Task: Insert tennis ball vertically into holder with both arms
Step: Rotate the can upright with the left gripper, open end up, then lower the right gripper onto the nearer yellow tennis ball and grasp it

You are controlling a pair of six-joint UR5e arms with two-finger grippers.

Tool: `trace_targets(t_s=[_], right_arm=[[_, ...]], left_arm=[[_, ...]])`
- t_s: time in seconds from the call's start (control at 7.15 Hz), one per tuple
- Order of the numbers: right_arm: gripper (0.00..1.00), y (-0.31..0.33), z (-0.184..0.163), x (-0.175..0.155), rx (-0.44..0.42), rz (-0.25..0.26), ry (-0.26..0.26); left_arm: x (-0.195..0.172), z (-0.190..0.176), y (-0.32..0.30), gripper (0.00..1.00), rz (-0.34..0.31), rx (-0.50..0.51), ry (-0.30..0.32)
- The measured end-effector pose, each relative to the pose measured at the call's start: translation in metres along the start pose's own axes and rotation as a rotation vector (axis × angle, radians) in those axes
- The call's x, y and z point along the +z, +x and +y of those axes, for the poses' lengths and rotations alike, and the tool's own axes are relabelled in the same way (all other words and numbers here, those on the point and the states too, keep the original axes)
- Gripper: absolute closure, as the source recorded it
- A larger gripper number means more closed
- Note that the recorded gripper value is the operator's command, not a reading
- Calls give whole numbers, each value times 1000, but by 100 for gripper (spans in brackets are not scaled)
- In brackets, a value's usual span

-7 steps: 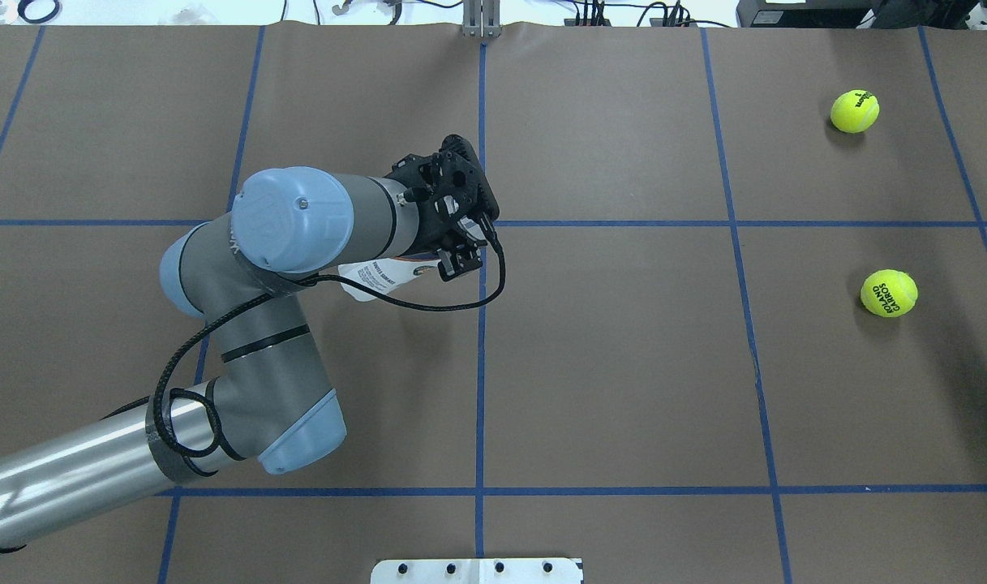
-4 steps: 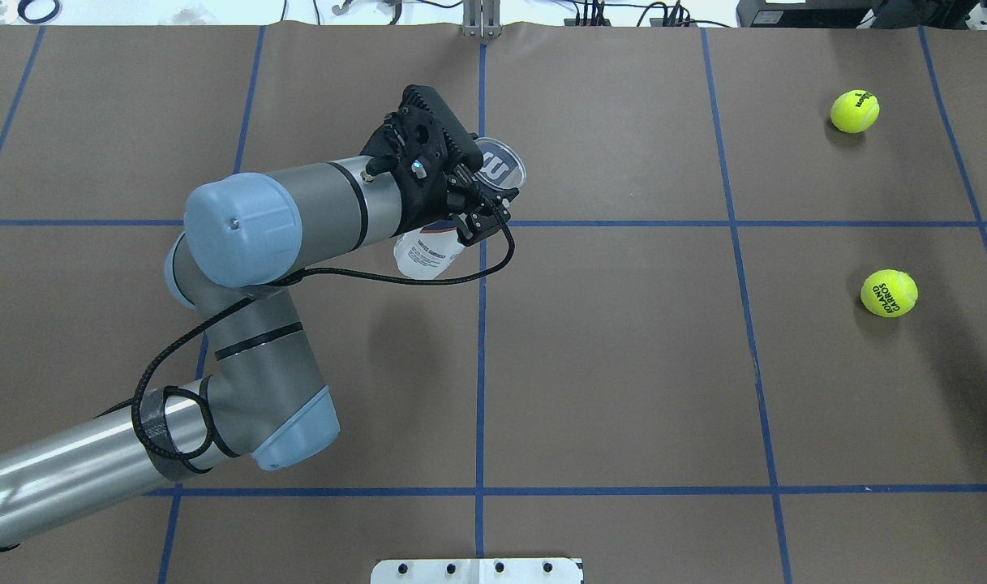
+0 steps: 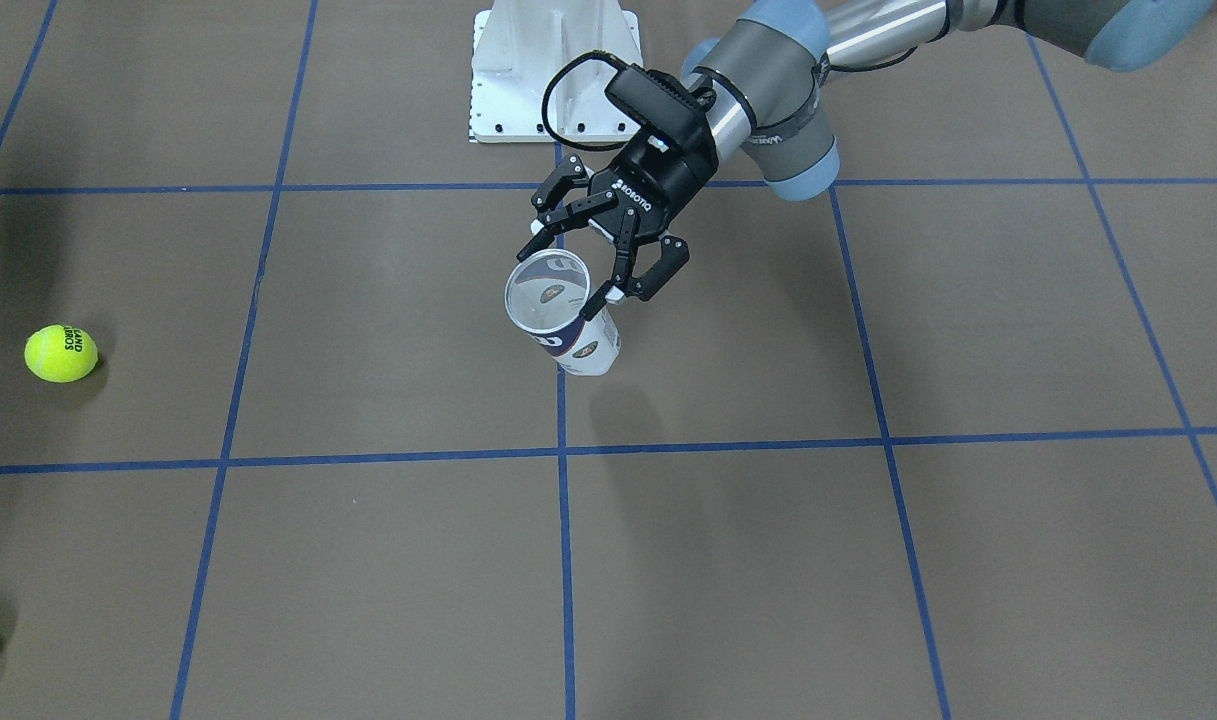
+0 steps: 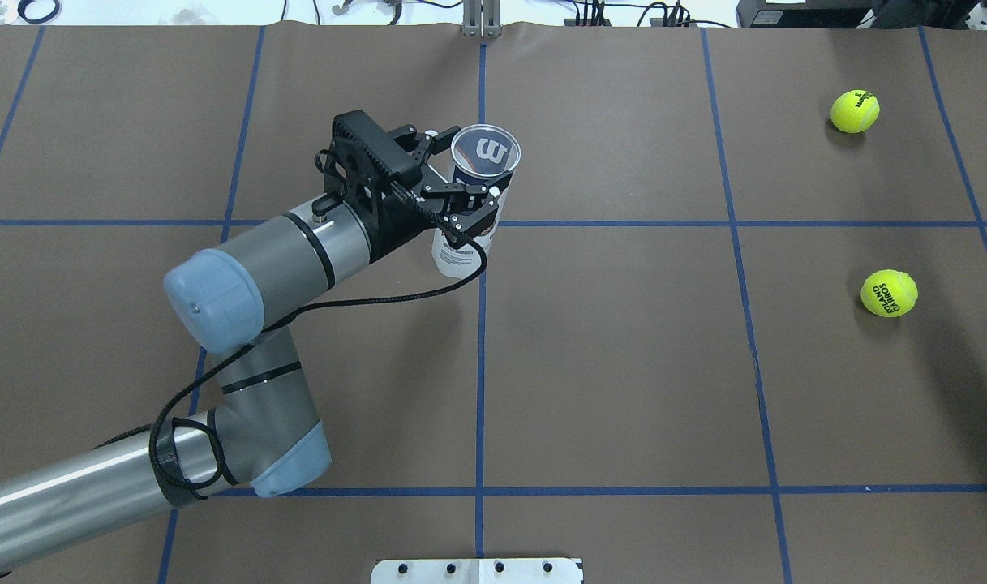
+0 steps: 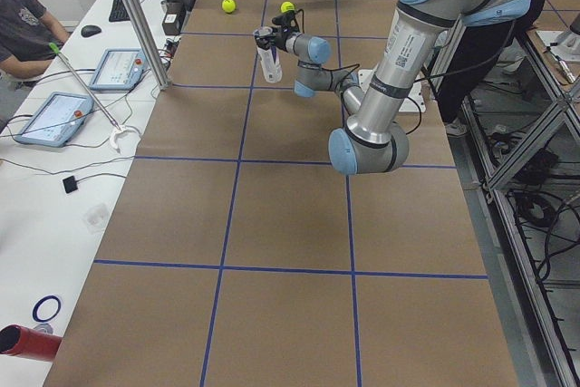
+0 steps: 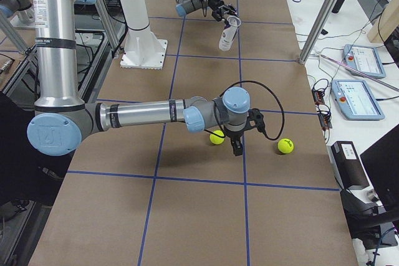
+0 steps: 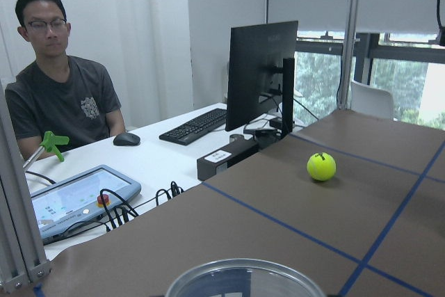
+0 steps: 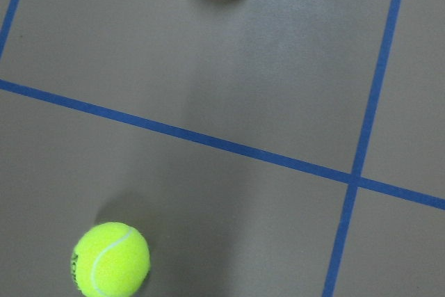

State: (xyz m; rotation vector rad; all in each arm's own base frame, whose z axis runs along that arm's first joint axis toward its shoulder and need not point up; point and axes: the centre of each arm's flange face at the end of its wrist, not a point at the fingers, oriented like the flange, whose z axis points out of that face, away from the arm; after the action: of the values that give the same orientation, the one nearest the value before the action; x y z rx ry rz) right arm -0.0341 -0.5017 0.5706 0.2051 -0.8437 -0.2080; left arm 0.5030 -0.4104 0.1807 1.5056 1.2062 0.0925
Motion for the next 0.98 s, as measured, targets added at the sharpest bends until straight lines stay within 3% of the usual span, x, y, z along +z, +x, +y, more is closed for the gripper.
trace_targets(t_s=[0.42, 0.98], right_arm=[[1, -67, 3, 30, 33, -43, -54], [1, -88, 10, 76, -5, 29, -120]], left_arm=[[-8, 21, 22, 22, -9, -44, 50], [-12, 18, 22, 21, 0, -61, 79]])
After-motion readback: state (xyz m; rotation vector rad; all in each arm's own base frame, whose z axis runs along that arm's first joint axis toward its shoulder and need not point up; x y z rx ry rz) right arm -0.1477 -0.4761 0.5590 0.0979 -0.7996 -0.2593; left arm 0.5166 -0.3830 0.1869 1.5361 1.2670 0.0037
